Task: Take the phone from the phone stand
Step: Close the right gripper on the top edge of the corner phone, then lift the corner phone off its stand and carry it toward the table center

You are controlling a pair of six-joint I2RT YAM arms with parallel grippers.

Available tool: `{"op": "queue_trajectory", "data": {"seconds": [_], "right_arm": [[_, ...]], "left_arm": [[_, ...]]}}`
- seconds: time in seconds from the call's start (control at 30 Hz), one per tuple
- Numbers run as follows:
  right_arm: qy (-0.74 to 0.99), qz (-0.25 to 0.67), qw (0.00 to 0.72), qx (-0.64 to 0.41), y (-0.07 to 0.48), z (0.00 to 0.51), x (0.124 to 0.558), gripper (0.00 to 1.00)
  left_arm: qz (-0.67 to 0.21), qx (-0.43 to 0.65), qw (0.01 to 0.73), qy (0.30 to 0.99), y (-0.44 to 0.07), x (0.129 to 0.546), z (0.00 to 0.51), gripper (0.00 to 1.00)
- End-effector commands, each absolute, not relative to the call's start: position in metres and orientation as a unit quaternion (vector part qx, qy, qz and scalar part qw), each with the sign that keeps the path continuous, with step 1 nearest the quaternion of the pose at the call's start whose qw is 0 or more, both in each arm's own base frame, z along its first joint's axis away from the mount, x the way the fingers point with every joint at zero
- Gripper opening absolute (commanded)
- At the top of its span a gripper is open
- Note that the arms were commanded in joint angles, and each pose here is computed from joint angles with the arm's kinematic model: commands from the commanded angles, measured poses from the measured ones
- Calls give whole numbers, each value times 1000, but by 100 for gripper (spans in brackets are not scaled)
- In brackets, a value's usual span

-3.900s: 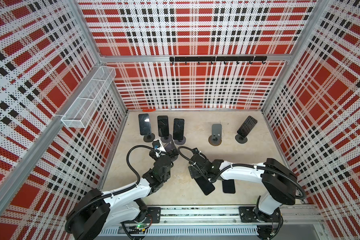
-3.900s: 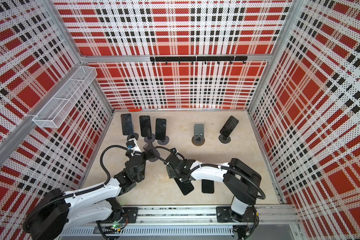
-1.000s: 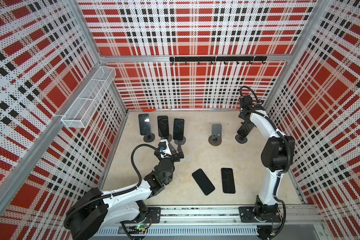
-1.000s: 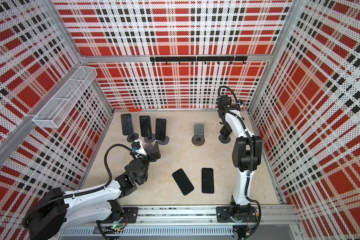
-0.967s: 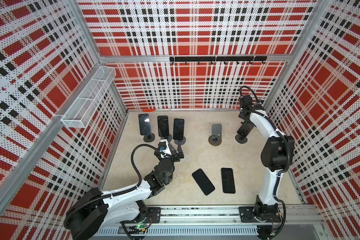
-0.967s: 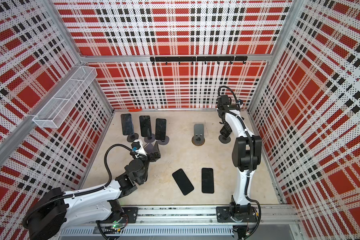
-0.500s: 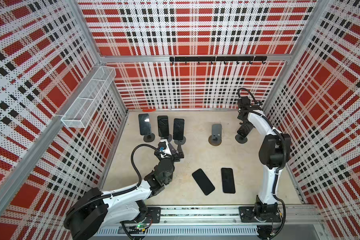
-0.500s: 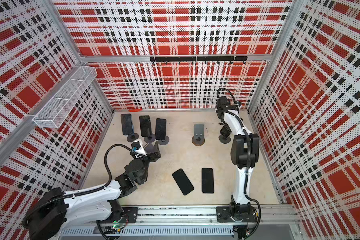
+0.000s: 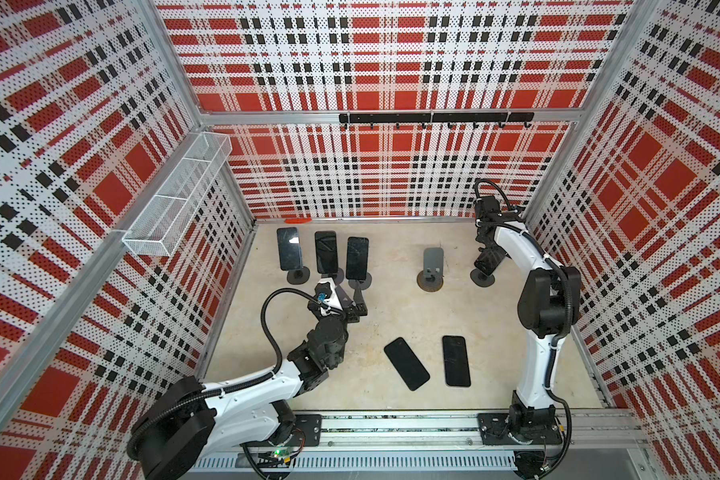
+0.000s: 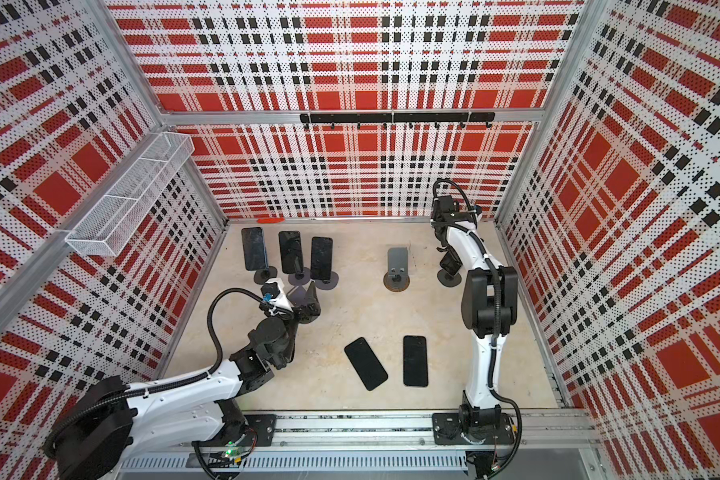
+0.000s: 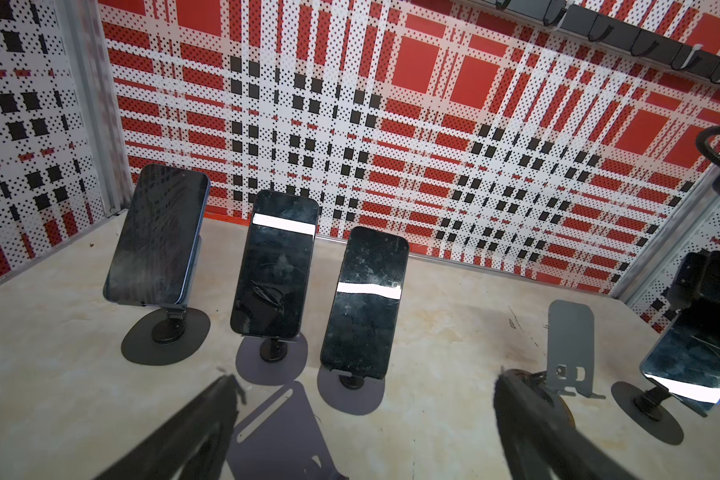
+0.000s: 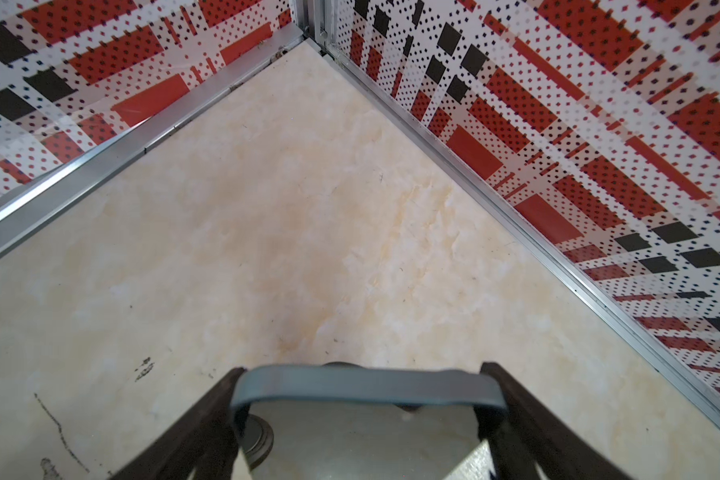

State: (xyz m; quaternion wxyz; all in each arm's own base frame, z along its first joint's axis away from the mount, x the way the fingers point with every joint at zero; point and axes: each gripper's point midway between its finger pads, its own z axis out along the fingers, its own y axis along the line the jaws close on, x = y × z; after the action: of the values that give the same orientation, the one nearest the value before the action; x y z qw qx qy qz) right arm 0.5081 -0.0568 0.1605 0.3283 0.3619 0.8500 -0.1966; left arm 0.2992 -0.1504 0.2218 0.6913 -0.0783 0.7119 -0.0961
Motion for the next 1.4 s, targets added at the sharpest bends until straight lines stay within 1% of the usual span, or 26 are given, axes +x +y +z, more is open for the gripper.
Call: {"op": "queue_trajectory", "data": {"seconds": [0.0, 0.33, 0.57, 0.83, 0.87, 0.97, 1.37], "right_arm": [[845, -198, 331, 371, -61, 159, 509, 86], [845, -189, 338, 368, -59, 163, 509, 75], [848, -184, 341, 361, -58, 170, 507, 69], [858, -185, 354, 322, -53, 178, 502, 68], [859, -185, 356, 316, -52, 181, 501, 66], [863, -193, 360, 298, -50, 186, 497, 65], [872, -199, 382, 234, -41, 214, 479, 65]], "left_arm": [[-96, -85, 692, 711, -145, 298, 220, 98], [-102, -87, 692, 709, -145, 298, 222, 98], [-105, -88, 692, 708, -145, 298, 223, 98], [-108, -89, 690, 710, -145, 299, 221, 98], [-106, -91, 690, 710, -144, 299, 220, 98], [-110, -90, 689, 710, -146, 299, 220, 98], [-112, -98, 691, 707, -140, 298, 222, 98]]}}
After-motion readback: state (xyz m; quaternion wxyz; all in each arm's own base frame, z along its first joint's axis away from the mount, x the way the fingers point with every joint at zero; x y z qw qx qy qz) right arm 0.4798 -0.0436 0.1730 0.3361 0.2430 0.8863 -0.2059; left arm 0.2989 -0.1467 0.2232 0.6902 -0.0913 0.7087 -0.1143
